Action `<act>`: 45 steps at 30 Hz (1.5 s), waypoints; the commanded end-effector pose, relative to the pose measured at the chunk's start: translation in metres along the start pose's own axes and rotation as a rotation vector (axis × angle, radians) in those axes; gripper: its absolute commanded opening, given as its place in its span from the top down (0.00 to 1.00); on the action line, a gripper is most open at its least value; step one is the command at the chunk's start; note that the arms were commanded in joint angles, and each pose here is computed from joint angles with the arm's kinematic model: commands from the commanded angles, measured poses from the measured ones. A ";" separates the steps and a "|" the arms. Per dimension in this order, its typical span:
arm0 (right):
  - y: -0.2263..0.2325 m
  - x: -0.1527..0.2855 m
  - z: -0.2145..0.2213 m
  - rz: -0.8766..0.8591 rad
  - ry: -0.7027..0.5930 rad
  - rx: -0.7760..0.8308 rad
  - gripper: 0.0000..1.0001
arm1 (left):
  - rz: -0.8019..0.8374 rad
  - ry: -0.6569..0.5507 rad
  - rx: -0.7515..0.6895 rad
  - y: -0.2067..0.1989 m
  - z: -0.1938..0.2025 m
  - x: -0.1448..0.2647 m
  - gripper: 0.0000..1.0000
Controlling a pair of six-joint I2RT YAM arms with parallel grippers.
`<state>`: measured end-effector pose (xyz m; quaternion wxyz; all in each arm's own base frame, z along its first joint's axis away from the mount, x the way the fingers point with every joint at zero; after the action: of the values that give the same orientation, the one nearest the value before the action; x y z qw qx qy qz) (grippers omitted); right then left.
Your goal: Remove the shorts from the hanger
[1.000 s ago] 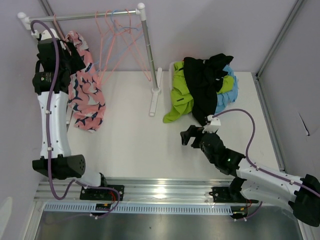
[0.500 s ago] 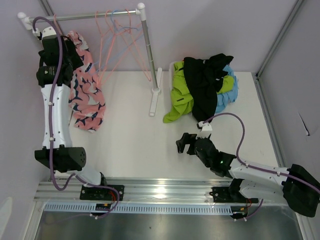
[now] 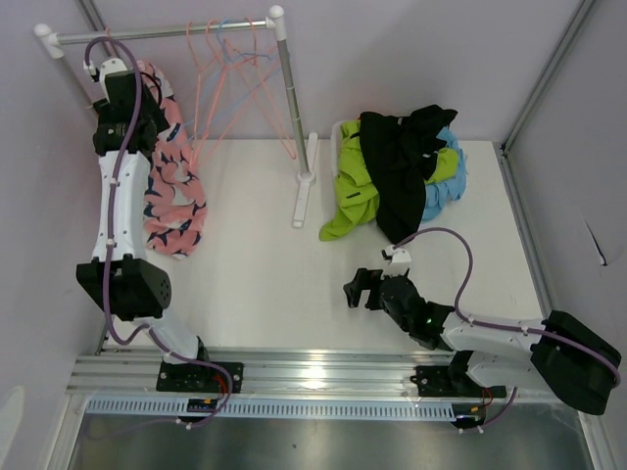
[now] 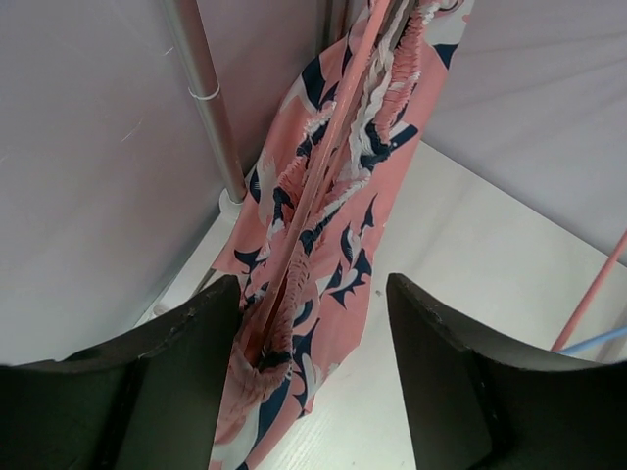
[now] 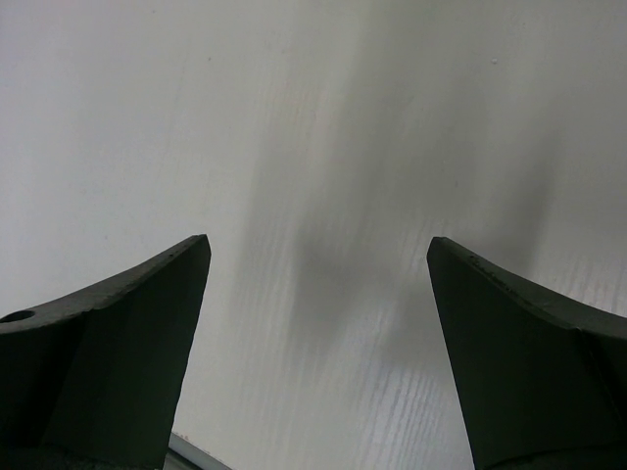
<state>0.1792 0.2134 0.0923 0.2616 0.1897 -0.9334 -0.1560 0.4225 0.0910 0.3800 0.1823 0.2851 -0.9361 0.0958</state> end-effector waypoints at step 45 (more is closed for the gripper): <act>0.075 0.017 -0.053 -0.146 -0.140 0.114 0.00 | 0.218 -0.182 0.019 -0.035 -0.044 0.113 1.00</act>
<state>0.1671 0.2395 0.0994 0.2583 0.2308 -0.9308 -0.1165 0.3958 0.0289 0.4497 0.1132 0.2074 -0.9678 0.0866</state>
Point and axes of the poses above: each gripper's point midway between its finger pads, its own x axis back along the fingers, its own y axis along the line the jaws close on, z = x × y, the point moved 5 cm from there along x, back along the fingers, and after that the axes turned 1 degree about x, right-handed, at the moved point
